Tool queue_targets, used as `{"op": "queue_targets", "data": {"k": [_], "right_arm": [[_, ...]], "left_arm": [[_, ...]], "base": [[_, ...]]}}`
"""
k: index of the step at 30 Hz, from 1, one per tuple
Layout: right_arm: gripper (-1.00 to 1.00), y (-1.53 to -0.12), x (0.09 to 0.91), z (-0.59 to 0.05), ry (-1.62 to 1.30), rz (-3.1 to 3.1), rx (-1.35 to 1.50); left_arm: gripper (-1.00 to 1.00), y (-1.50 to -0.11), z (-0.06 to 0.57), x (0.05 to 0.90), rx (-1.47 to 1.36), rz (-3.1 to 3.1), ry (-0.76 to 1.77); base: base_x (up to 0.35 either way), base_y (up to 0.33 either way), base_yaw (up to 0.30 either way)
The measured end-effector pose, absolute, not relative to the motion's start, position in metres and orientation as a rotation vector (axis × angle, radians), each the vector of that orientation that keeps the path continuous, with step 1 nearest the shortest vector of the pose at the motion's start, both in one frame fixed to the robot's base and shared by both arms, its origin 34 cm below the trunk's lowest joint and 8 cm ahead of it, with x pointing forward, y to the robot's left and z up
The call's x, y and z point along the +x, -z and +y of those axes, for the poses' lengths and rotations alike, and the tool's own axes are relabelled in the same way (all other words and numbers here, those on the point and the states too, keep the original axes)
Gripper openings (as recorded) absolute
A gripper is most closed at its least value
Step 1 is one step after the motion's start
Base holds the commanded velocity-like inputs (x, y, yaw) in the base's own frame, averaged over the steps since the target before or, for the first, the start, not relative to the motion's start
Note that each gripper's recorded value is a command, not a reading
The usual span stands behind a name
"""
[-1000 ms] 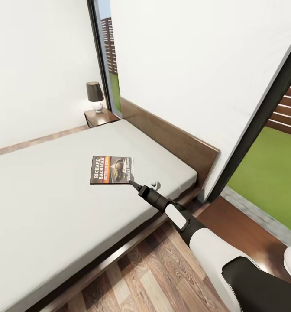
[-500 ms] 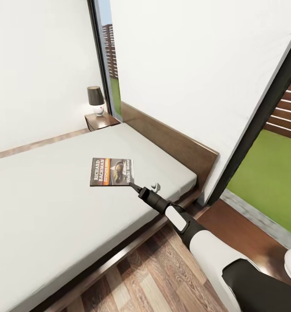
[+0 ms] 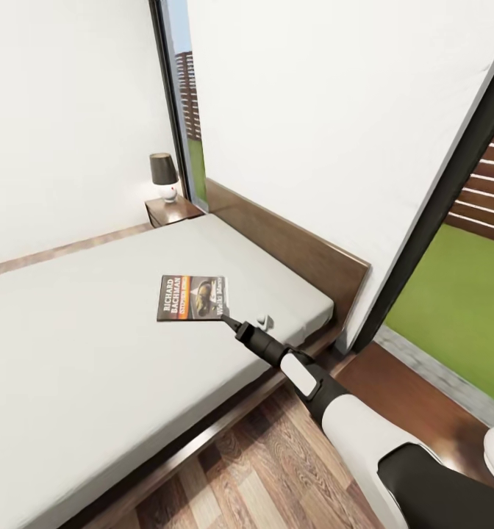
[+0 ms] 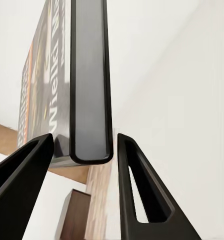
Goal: In the bedroom, move the book from the bed onto either nightstand, and place the two sandals side by side next to the bed.
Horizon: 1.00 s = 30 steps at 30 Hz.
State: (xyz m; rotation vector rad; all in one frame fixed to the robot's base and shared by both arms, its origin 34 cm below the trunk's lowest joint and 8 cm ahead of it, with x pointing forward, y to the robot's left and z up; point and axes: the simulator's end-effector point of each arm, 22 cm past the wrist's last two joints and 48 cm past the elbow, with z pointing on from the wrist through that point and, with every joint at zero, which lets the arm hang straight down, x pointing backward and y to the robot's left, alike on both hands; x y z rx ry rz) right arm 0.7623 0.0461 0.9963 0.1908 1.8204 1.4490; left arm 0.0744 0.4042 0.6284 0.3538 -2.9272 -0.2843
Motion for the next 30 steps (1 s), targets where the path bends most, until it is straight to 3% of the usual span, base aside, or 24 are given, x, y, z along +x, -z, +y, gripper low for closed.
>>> {"op": "queue_targets", "data": {"k": [30], "right_arm": [[-1.0, -0.935, 0.719, 0.04, -1.367, 1.977, 0.299]], "left_arm": [[1.0, -0.627, 0.403, 0.086, 0.342, -2.959, 0.278]], "base": [[0.0, 0.0, 0.0]]}}
